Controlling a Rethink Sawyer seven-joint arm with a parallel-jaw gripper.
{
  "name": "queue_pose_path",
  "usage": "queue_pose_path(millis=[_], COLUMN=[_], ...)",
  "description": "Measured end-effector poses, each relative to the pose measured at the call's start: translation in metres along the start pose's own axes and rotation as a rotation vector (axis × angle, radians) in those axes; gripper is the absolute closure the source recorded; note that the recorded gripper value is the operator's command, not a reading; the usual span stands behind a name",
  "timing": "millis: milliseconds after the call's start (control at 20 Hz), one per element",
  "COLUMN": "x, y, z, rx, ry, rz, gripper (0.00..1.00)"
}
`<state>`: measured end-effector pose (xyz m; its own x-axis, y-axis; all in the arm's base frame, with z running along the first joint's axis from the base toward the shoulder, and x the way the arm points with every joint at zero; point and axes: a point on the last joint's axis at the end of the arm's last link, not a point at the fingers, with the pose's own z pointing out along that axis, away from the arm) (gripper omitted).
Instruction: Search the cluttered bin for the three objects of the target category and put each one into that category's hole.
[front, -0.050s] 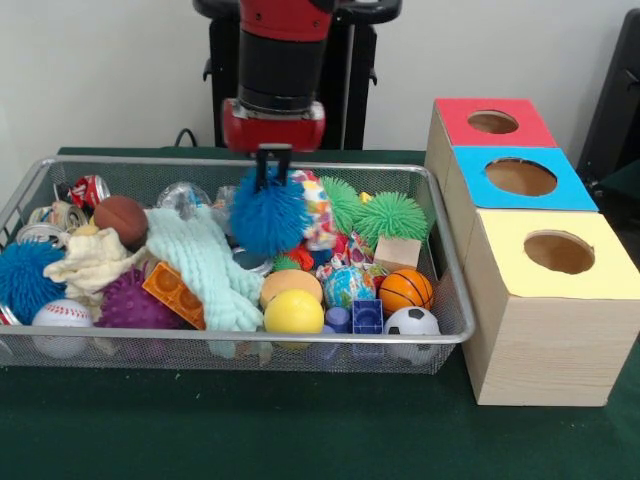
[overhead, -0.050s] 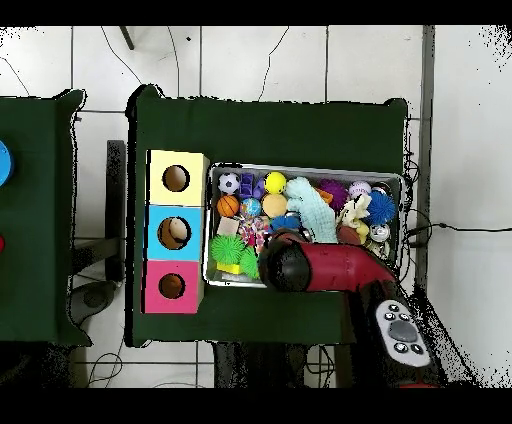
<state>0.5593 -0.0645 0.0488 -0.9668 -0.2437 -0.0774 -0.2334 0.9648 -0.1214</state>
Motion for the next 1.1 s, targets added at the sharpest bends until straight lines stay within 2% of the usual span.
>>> queue_pose_path(millis=[100, 150, 300, 550, 700, 750, 1100], x=[0.006, 0.012, 0.019, 0.024, 0.025, 0.022, 0.010], y=[-0.016, -0.032, -0.052, -0.072, -0.075, -0.072, -0.060], z=[-0.002, -0.002, 0.002, 0.010, 0.016, 0.023, 0.027], rx=[0.005, 0.012, 0.019, 0.016, 0.010, -0.001, -0.026], ry=[0.011, 0.012, 0.001, -0.023, -0.035, -0.052, -0.086], rz=[0.009, 0.010, 0.004, -0.022, -0.043, -0.079, -0.122], gripper=[1.00, 1.00, 1.00, 1.00, 1.00, 0.00, 0.00])
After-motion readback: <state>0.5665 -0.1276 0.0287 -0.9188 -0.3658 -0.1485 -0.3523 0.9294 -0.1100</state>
